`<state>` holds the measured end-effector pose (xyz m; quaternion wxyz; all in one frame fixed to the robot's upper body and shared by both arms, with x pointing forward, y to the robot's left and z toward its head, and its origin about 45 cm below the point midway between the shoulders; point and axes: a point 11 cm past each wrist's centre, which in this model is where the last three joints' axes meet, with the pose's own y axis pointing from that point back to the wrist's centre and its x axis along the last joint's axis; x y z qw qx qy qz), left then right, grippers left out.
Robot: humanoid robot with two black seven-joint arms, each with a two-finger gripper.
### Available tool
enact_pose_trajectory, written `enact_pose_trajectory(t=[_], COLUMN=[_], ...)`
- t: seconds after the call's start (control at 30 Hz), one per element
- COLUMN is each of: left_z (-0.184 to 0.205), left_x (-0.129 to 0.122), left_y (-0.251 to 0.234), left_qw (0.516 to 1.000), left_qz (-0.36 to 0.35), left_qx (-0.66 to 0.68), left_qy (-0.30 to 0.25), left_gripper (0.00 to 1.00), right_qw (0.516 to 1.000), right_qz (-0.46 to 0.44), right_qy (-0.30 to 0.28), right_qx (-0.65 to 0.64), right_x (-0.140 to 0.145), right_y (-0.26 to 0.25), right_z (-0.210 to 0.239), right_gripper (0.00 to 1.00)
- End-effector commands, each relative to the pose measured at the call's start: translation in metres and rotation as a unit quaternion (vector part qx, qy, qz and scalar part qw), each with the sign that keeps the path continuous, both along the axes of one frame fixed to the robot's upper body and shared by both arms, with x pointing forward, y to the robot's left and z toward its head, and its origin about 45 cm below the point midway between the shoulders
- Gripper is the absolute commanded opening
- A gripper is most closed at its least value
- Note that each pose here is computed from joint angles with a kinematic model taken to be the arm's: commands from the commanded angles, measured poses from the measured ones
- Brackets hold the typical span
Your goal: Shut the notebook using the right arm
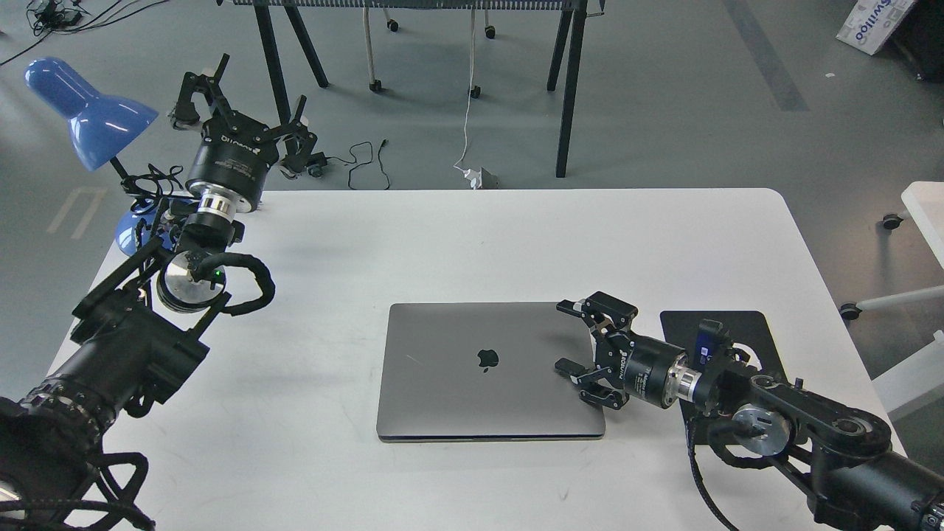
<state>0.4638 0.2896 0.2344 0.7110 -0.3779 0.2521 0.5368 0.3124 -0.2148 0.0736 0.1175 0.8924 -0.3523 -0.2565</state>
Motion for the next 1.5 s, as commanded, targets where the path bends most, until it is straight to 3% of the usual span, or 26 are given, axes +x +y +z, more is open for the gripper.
enact_pose_trajectory(t=[0.0, 0.4, 0.63, 0.83, 1.0, 1.2, 1.47], left_z=[0.001, 0.0, 0.0, 0.001, 0.001, 0.0, 0.0], left_x=[0.0, 0.0, 0.0, 0.0, 0.0, 0.0, 0.0], left_y=[0.0, 0.0, 0.0, 0.0, 0.001, 0.001, 0.001], left_qw=[1.0, 1.0, 1.0, 1.0, 1.0, 1.0, 1.0], left_qz=[0.0, 0.002, 0.002, 0.003, 0.004, 0.004, 0.003], left_qx=[0.0, -0.001, -0.001, -0.003, -0.003, -0.003, -0.004], left_qy=[-0.001, -0.001, -0.001, -0.002, -0.002, -0.002, -0.002], left_gripper=[1.0, 1.0, 1.0, 1.0, 1.0, 1.0, 1.0], right_qw=[1.0, 1.0, 0.982, 0.947, 0.916, 0.897, 0.88], right_qz=[-0.008, -0.011, -0.121, -0.213, -0.278, -0.336, -0.36], right_qy=[0.005, -0.008, -0.108, -0.156, -0.127, -0.133, -0.12], right_qx=[-0.009, 0.008, 0.097, 0.184, 0.261, 0.253, 0.284], right_x=[-0.001, 0.005, 0.064, 0.104, 0.126, 0.146, 0.149], right_y=[-0.006, -0.002, -0.038, -0.072, -0.104, -0.148, -0.16], right_z=[-0.005, 0.007, 0.083, 0.144, 0.176, 0.188, 0.185], right_gripper=[1.0, 1.0, 1.0, 1.0, 1.0, 1.0, 1.0])
